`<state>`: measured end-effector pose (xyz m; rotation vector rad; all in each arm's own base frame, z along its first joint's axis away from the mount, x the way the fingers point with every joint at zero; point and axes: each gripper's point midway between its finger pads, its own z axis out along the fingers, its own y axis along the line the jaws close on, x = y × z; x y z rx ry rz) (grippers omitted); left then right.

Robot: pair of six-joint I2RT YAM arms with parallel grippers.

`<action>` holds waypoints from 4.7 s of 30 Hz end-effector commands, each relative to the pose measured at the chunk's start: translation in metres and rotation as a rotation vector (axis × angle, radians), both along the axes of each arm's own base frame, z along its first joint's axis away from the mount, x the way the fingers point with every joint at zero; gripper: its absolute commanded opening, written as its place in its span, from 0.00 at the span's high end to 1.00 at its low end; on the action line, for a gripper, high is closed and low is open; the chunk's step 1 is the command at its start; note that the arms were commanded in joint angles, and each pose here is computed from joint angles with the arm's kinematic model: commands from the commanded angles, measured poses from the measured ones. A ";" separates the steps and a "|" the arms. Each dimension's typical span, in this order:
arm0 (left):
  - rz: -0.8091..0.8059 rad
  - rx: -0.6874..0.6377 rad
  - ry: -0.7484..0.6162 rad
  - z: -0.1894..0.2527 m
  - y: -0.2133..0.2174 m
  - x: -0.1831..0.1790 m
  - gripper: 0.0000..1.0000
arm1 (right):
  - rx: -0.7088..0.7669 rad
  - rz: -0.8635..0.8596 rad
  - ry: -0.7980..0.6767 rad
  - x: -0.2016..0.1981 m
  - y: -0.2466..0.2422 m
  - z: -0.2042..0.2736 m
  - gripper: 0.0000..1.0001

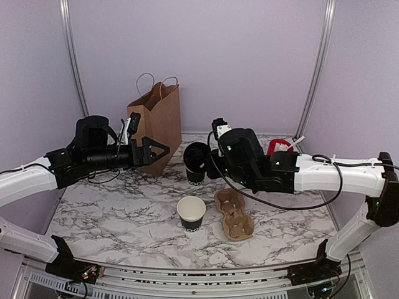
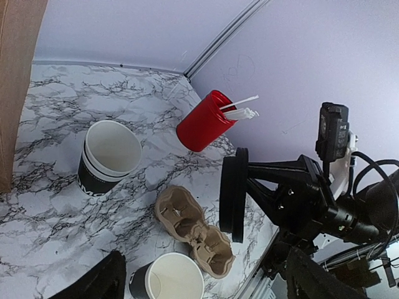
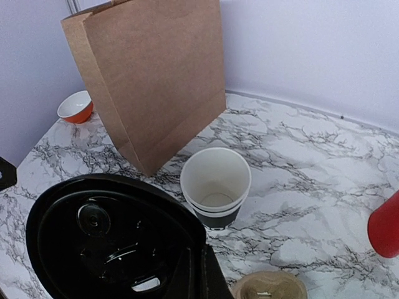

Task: Pack the takeout coffee

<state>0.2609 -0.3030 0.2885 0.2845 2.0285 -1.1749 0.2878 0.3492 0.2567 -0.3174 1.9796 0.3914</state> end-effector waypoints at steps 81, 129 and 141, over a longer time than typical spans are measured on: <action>0.708 0.938 -1.295 0.102 0.030 -0.017 1.00 | 0.933 0.655 0.371 -0.029 0.044 0.120 0.23; 0.669 1.319 -1.486 0.050 -0.022 -0.018 0.93 | 1.158 0.713 0.619 -0.022 0.079 0.091 0.80; 0.694 1.291 -1.432 0.056 -0.010 -0.021 0.67 | 1.161 0.746 0.589 -0.020 0.087 0.098 1.00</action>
